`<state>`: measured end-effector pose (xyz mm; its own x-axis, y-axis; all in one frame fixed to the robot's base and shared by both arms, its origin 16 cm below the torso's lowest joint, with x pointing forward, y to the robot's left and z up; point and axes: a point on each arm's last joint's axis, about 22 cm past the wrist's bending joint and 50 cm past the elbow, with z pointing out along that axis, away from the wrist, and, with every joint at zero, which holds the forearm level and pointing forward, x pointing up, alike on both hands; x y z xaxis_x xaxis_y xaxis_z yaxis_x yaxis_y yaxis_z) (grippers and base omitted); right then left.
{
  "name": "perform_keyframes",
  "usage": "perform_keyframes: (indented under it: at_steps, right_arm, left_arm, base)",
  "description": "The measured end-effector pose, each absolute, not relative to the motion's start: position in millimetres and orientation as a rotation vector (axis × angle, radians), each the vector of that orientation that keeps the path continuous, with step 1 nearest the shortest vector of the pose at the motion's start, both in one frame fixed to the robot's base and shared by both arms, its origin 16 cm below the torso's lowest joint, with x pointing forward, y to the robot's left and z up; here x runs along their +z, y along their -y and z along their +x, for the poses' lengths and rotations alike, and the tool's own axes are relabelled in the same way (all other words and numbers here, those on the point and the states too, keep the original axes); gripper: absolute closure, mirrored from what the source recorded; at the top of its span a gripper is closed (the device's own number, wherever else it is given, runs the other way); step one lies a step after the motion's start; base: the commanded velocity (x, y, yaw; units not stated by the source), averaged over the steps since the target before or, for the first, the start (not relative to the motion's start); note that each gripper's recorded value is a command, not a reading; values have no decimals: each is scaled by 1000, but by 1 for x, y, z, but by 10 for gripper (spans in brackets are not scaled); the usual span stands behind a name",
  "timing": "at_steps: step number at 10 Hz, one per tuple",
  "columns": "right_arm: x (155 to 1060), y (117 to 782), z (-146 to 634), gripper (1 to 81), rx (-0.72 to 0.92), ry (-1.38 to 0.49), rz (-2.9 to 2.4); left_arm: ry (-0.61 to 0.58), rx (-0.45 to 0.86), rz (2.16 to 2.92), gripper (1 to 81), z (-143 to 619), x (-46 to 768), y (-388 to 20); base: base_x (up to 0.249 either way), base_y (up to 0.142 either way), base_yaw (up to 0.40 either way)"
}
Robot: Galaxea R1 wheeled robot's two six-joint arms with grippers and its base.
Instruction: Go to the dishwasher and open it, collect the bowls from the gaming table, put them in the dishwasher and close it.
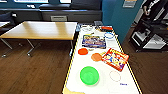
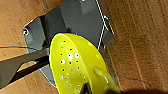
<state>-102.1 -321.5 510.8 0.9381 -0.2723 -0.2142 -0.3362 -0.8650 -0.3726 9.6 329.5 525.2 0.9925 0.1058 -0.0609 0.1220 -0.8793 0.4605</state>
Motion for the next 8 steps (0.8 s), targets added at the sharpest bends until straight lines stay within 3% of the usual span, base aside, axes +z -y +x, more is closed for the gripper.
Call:
perform_keyframes:
  at_steps: [5,8]
  right_arm:
    - [503,300,-123,811,234,-391,-2680]
    - [500,279,-123,811,227,-381,-2655]
  left_arm:
    - [-266,67,2538,10,105,591,-329]
    - [-334,181,2507,10,184,644,-357]
  base:
    - [0,0,0]
    - [0,0,0]
